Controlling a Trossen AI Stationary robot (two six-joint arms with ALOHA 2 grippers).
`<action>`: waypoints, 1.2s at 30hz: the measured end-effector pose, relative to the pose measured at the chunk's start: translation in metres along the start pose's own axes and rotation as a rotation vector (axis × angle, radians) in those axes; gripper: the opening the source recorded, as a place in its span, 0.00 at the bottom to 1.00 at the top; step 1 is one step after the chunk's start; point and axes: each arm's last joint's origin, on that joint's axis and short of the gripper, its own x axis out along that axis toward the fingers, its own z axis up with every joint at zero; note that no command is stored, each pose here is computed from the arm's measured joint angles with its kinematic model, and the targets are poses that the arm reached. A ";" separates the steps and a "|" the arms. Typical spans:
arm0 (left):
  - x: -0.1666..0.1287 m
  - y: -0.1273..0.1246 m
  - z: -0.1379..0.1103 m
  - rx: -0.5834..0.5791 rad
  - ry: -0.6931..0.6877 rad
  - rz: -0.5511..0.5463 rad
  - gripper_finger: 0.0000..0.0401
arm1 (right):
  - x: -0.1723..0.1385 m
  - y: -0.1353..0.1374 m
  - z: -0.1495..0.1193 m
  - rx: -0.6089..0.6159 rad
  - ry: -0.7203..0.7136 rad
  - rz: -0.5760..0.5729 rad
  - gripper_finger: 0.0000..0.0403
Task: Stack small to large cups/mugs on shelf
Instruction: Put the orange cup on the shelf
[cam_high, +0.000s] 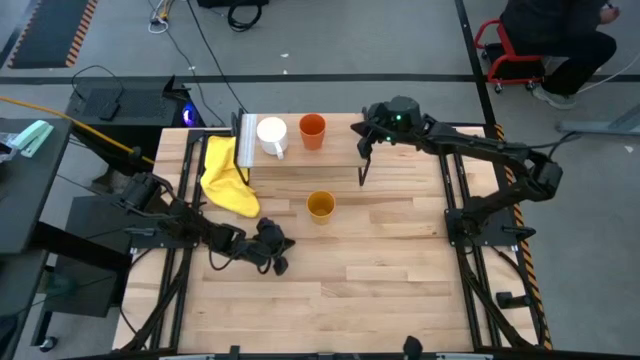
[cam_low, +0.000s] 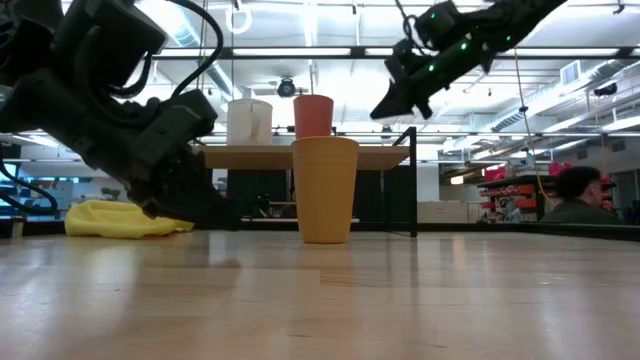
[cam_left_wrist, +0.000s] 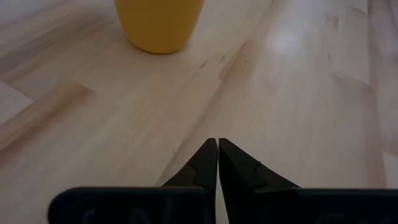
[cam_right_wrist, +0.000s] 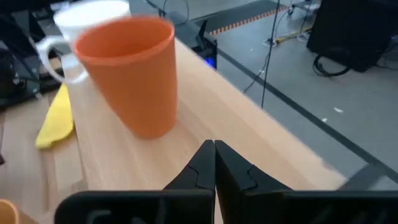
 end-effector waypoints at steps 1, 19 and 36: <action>0.001 0.001 0.001 -0.002 -0.001 0.003 0.05 | 0.004 0.000 -0.003 0.000 0.004 0.001 0.02; 0.003 0.005 0.003 -0.001 -0.005 0.021 0.06 | 0.041 0.007 -0.003 -0.008 -0.085 0.129 0.01; 0.004 0.005 0.004 -0.009 -0.005 0.023 0.05 | 0.062 0.017 0.001 -0.025 -0.084 0.160 0.00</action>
